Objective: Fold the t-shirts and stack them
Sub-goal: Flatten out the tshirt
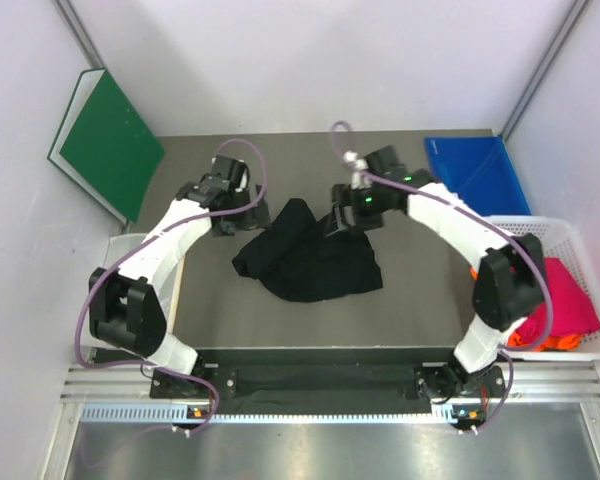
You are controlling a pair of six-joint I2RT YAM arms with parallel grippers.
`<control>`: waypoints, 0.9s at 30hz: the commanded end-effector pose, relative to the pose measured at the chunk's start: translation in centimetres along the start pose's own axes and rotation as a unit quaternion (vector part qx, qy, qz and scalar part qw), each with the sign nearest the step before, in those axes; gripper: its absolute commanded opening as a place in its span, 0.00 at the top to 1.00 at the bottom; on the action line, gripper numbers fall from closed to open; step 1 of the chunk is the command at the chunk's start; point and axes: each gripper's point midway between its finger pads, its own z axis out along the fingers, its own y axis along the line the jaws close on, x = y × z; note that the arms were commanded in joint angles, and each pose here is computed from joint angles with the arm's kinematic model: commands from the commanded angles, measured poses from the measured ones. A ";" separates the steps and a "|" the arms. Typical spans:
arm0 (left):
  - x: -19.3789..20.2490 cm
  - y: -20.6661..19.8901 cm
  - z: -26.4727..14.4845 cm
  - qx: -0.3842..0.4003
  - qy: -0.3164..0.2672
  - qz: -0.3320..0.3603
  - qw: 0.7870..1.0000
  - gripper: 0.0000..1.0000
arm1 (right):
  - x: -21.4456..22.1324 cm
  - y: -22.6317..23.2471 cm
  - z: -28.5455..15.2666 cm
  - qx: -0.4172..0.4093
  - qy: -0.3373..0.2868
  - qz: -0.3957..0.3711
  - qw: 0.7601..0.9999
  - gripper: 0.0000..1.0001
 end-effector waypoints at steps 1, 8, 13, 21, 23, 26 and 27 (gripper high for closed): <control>-2.6 -4.7 -1.4 0.072 -0.054 0.045 0.995 0.01 | 0.2 -3.4 -1.8 0.056 -0.027 0.022 0.998 0.20; -1.9 -6.5 0.6 0.080 -0.020 0.081 0.993 0.01 | 5.8 -6.6 1.5 0.098 0.084 0.093 0.987 0.22; -0.2 -4.2 4.0 0.000 0.035 0.078 0.996 0.01 | 7.3 -8.6 2.4 0.152 0.122 0.105 0.975 0.23; -0.1 -3.7 6.4 -0.028 0.054 0.082 0.995 1.00 | 7.9 -9.5 4.7 0.150 0.147 0.100 0.973 0.86; -1.0 -2.9 6.3 -0.054 0.046 0.078 0.994 1.00 | 7.4 -9.6 4.7 0.154 0.140 0.098 0.973 1.00; -3.5 -0.6 5.2 -0.082 0.019 0.050 0.995 1.00 | 5.0 -10.2 2.9 0.196 0.093 0.083 0.973 1.00; -4.5 0.1 4.3 -0.083 0.005 0.033 0.996 1.00 | 3.9 -10.5 2.0 0.212 0.074 0.080 0.971 1.00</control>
